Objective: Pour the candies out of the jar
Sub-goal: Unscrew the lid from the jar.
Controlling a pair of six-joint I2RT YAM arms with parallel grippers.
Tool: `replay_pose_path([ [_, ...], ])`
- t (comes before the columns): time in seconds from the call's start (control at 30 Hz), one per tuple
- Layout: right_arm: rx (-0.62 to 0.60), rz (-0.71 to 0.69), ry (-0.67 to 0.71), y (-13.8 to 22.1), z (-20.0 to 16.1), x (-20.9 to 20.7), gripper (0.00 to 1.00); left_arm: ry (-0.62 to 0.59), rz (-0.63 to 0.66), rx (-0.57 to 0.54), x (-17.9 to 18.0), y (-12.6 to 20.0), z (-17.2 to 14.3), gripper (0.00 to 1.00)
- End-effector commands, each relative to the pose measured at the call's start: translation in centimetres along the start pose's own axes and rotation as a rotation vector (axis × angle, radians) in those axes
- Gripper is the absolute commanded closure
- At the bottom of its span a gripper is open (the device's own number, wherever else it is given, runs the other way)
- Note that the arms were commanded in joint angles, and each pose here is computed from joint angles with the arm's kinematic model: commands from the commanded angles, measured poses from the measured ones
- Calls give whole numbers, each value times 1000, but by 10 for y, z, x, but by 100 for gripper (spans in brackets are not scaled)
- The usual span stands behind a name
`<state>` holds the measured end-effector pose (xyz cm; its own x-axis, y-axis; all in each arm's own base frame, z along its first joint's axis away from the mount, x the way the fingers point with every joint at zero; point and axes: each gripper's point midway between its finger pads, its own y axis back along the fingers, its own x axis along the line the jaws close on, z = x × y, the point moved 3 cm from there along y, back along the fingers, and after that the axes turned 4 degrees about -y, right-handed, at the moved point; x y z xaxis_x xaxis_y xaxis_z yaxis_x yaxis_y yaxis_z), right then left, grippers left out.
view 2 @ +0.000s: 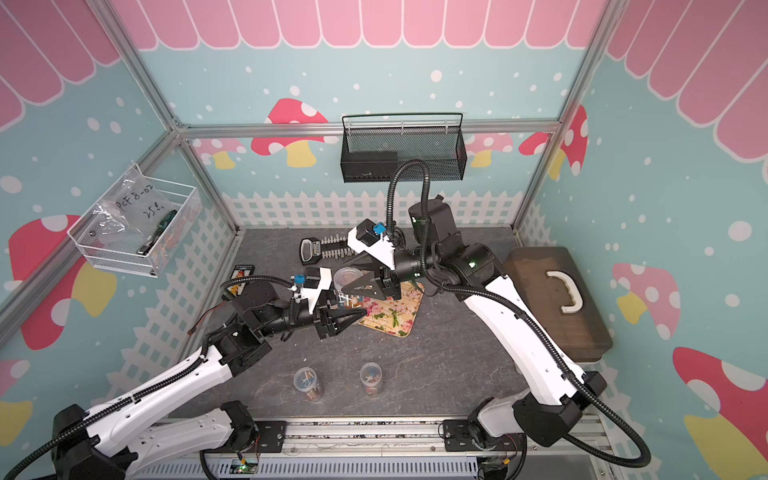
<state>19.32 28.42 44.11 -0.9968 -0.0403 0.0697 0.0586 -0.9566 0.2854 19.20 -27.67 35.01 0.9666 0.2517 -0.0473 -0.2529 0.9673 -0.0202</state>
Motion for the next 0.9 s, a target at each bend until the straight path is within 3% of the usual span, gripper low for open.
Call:
replay_pose_path([
  [0.0,-57,83,144,6,16,18,61,72,39,34,6,4,-9,60],
  [0.1,-53,55,116,7,15,15,34,67,44,34,6,5,-9,60],
  [0.23,-133,20,101,16,31,21,21,64,52,34,7,4,-10,60],
  [0.4,-194,-136,-51,25,41,7,19,59,61,29,8,4,-10,60],
  [0.5,-171,-253,-186,27,32,-10,25,58,66,31,9,4,-11,60],
  [0.87,14,-291,-341,-3,-8,-9,26,53,78,35,11,5,-11,60],
])
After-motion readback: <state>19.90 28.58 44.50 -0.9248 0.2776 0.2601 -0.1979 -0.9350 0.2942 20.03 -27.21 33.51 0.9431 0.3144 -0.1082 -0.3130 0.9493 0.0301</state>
